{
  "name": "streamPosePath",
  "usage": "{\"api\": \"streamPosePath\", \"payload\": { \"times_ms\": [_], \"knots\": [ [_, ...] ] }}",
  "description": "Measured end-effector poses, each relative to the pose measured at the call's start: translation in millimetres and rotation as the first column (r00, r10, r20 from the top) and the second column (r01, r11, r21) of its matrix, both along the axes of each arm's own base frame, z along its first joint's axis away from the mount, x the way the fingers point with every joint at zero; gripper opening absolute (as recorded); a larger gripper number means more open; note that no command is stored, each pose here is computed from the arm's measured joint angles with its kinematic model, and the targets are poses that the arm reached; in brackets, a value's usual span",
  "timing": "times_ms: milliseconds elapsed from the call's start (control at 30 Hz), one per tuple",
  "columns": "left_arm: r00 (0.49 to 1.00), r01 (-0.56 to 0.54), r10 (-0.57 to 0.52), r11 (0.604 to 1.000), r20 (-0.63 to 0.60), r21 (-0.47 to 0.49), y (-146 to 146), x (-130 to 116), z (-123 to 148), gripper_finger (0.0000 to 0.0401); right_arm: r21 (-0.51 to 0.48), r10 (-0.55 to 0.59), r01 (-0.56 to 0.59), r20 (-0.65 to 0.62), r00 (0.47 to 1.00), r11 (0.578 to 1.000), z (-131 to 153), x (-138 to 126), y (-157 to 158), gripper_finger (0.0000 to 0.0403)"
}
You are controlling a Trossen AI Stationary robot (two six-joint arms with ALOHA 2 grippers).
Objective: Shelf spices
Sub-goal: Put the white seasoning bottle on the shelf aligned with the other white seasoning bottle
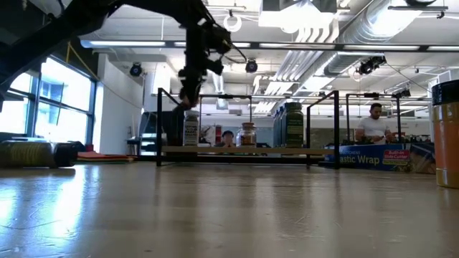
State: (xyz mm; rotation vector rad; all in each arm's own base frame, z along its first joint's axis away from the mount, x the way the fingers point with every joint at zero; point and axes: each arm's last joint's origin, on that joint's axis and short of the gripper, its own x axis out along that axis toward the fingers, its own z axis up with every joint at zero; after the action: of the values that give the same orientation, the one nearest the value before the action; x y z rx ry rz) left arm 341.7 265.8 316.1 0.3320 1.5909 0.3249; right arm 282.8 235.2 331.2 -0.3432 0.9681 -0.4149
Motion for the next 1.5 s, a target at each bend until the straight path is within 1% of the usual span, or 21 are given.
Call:
{"api": "streamPosePath", "payload": {
  "times_ms": [67,133,233,367,467,533,633,667,733,800,900,967,1033,1167,1267,1367,1467,1500],
  "knots": [
    [0.999,-0.037,0.036,0.999,0.039,0.019,-7.6,-5.5,15.6,0.0290,0.051,0.022,-0.022,-0.012,1.000,0.998,8.0,-9.6,2.1,0.0240],
    [0.993,-0.063,0.060,0.998,0.104,0.027,-16.7,-12.5,33.7,0.0290,0.119,0.045,-0.039,-0.045,0.998,0.992,12.5,-18.4,5.9,0.0240],
    [0.966,-0.105,0.095,0.994,0.240,0.029,-32.2,-20.9,61.3,0.0290,0.246,0.060,-0.032,-0.109,0.992,0.969,14.1,-31.4,16.0,0.0240],
    [0.903,-0.179,0.141,0.982,0.406,0.056,-56.7,-29.3,94.9,0.0290,0.408,0.043,0.041,-0.195,0.980,0.912,13.8,-48.8,31.8,0.0240],
    [0.859,-0.188,0.141,0.981,0.491,0.046,-80.1,-31.5,112.8,0.0289,0.497,0.029,0.121,-0.285,0.958,0.859,11.0,-60.0,43.4,0.0240],
    [0.838,-0.169,0.130,0.985,0.529,0.025,-98.8,-30.9,121.4,0.0289,0.546,0.089,0.126,-0.350,0.933,0.828,8.6,-66.4,52.5,0.0240],
    [0.824,-0.119,0.092,0.993,0.559,0.011,-128.0,-25.5,128.6,0.0289,0.591,0.251,0.054,-0.421,0.872,0.805,2.7,-76.4,67.3,0.0240],
    [0.826,-0.096,0.073,0.995,0.559,0.012,-138.5,-23.5,129.9,0.0289,0.594,0.286,0.042,-0.448,0.847,0.803,0.2,-80.2,70.9,0.0240],
    [0.832,-0.060,0.042,0.998,0.554,0.014,-158.8,-21.2,131.8,0.0289,0.586,0.320,0.043,-0.500,0.805,0.809,-4.4,-87.5,76.0,0.0240],
    [0.842,-0.021,0.006,1.000,0.539,0.021,-179.2,-20.5,133.2,0.0289,0.568,0.321,0.048,-0.531,0.784,0.822,-9.4,-92.6,80.6,0.0240],
    [0.855,0.029,-0.034,0.999,0.518,0.018,-206.0,-24.6,135.8,0.0289,0.542,0.310,0.030,-0.524,0.793,0.840,-14.9,-99.2,88.4,0.0240],
    [0.854,0.056,-0.057,0.998,0.517,0.018,-220.7,-30.0,139.8,0.0289,0.518,0.303,0.006,-0.510,0.805,0.855,-18.3,-106.3,92.8,0.0240],
    [0.843,0.076,-0.072,0.997,0.533,0.016,-231.9,-37.4,145.7,0.0289,0.477,0.278,0.008,-0.525,0.805,0.879,-28.0,-115.4,94.5,0.0236],
    [0.810,0.096,-0.082,0.995,0.581,0.007,-246.8,-53.8,158.9,0.0289,0.385,0.204,0.050,-0.590,0.781,0.921,-50.8,-134.5,87.5,0.0218],
    [0.795,0.099,-0.076,0.995,0.602,-0.005,-254.3,-64.5,165.3,0.0289,0.330,0.157,0.062,-0.596,0.788,0.942,-61.2,-142.6,77.4,0.0205],
    [0.778,0.102,-0.072,0.995,0.625,-0.013,-259.5,-72.1,170.5,0.0289,0.337,0.131,0.096,-0.590,0.797,0.936,-63.5,-146.3,66.1,0.0201],
    [0.767,0.112,-0.077,0.994,0.637,-0.015,-264.4,-76.7,173.5,0.0289,0.393,0.111,0.159,-0.582,0.806,0.906,-63.4,-148.6,56.9,0.0200],
    [0.766,0.114,-0.080,0.993,0.638,-0.012,-265.5,-77.4,174.0,0.0289,0.416,0.099,0.194,-0.586,0.804,0.889,-63.5,-148.6,53.6,0.0200]
  ]
}}
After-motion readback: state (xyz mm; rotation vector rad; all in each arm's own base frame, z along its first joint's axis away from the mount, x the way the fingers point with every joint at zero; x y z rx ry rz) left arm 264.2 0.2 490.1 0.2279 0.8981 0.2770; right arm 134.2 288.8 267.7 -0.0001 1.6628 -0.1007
